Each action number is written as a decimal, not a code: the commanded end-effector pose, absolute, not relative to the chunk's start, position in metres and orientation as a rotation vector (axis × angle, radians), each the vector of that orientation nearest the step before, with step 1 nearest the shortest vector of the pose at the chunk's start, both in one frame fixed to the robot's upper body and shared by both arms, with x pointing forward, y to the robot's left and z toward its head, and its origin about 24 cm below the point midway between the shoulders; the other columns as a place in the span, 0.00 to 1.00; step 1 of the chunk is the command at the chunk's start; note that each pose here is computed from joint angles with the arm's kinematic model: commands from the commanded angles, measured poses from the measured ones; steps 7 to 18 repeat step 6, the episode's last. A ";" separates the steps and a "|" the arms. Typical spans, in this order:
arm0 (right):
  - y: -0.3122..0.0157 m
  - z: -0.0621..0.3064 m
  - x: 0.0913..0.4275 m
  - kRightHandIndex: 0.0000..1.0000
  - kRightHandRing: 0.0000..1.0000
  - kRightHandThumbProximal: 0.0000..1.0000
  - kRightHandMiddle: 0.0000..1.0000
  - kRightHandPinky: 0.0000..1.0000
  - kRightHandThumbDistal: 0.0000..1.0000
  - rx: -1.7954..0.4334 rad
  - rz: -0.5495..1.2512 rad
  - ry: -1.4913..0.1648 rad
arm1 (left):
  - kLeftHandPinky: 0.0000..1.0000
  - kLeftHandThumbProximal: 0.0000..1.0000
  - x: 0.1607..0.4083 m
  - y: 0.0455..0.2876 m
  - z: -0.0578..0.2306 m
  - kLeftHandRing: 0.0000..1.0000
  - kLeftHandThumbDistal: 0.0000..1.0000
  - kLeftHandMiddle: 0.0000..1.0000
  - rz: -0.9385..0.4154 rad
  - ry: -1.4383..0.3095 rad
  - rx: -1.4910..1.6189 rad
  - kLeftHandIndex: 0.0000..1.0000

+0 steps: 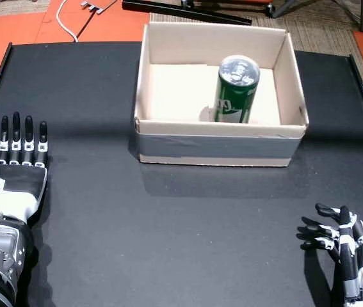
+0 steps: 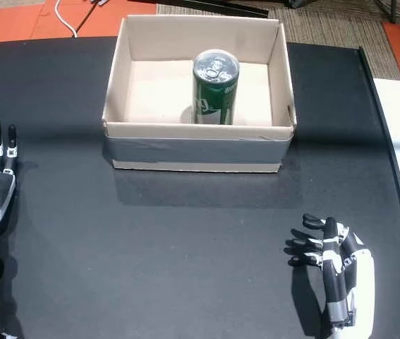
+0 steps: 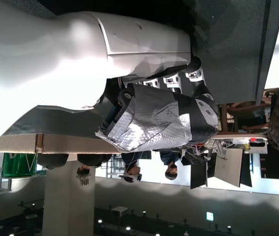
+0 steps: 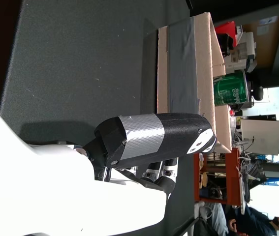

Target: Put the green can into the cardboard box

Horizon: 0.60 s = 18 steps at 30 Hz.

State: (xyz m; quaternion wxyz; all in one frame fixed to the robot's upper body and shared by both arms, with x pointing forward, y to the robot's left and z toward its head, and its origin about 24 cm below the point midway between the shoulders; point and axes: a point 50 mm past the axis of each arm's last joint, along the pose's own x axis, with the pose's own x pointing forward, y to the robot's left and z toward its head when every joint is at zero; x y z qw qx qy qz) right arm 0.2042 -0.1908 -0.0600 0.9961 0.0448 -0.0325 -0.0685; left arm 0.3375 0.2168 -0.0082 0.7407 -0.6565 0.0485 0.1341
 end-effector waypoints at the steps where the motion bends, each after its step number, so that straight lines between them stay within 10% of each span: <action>1: -0.188 -0.076 0.189 0.41 0.52 0.81 0.51 0.54 0.62 0.115 -0.152 0.043 | 0.72 0.57 0.321 0.215 -0.030 0.58 0.00 0.52 0.354 0.197 -1.430 0.53; 18: -0.188 -0.076 0.189 0.41 0.52 0.81 0.51 0.54 0.62 0.115 -0.152 0.044 | 0.74 0.61 0.322 0.215 -0.029 0.60 0.00 0.53 0.350 0.196 -1.426 0.56</action>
